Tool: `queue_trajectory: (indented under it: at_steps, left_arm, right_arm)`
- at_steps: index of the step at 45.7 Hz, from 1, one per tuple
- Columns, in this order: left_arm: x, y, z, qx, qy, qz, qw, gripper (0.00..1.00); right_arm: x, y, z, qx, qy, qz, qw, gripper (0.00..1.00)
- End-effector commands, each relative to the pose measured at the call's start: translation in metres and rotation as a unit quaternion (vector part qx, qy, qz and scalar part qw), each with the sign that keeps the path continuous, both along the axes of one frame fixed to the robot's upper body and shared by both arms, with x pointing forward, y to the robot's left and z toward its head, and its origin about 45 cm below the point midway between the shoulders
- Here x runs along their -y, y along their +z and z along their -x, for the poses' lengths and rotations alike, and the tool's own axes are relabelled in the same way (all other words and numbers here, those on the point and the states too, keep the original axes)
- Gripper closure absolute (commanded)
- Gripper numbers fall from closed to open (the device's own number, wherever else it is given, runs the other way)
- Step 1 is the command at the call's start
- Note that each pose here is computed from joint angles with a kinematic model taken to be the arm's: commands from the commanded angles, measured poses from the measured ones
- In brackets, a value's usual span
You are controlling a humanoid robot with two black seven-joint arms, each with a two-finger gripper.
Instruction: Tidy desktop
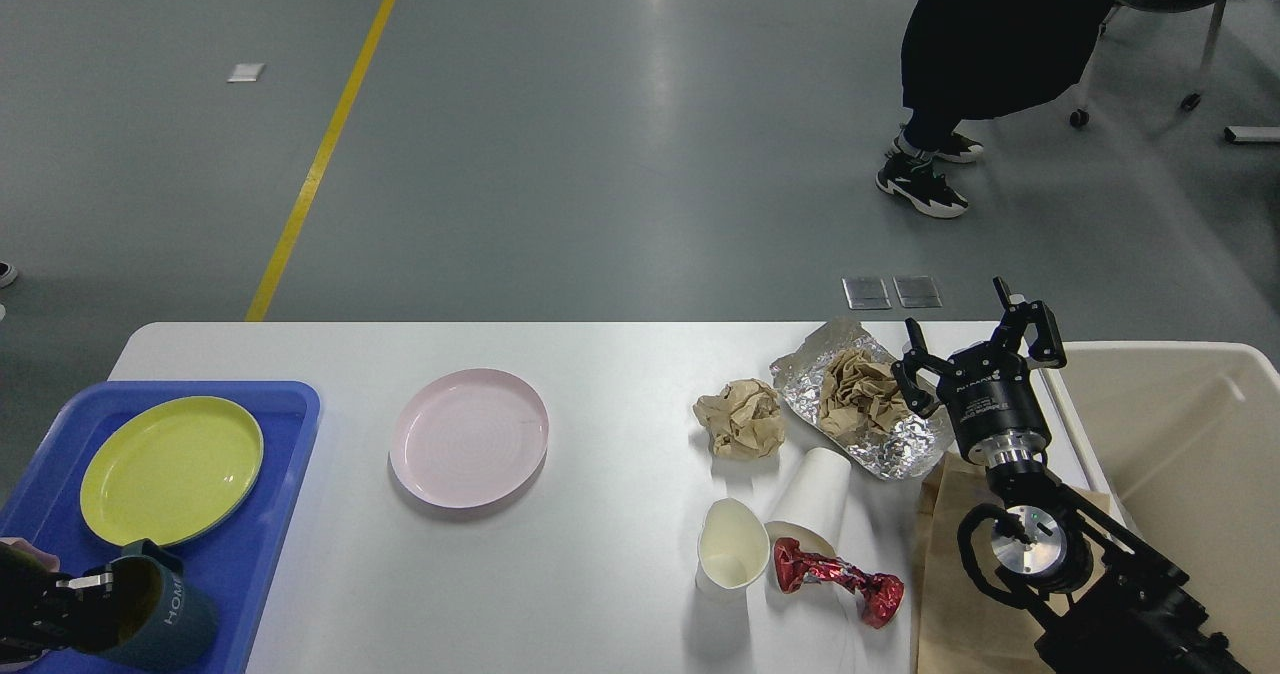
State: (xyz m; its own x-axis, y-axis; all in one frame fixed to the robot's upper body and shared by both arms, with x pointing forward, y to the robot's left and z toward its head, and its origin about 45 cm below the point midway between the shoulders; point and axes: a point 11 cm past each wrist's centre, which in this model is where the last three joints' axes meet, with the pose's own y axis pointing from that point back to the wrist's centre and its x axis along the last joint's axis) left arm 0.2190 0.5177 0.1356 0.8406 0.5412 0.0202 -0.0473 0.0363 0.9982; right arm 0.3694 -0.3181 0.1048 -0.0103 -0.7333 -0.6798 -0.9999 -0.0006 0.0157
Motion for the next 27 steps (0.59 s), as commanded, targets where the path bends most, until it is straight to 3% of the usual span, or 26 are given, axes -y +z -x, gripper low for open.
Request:
queue_trajectory:
  at_steps: [1, 27]
  left_arm:
    - [-0.0052, 0.0014, 0.0037, -0.003, 0.003, -0.007, 1.000, 0.04]
    - [-0.0045, 0.0074, 0.0076, -0.006, 0.001, -0.005, 1.000, 0.04]
  right_arm:
    - [0.0000, 0.0000, 0.0000, 0.000, 0.000, 0.000, 1.000, 0.00]
    - [0.0000, 0.0000, 0.0000, 0.000, 0.000, 0.000, 1.000, 0.00]
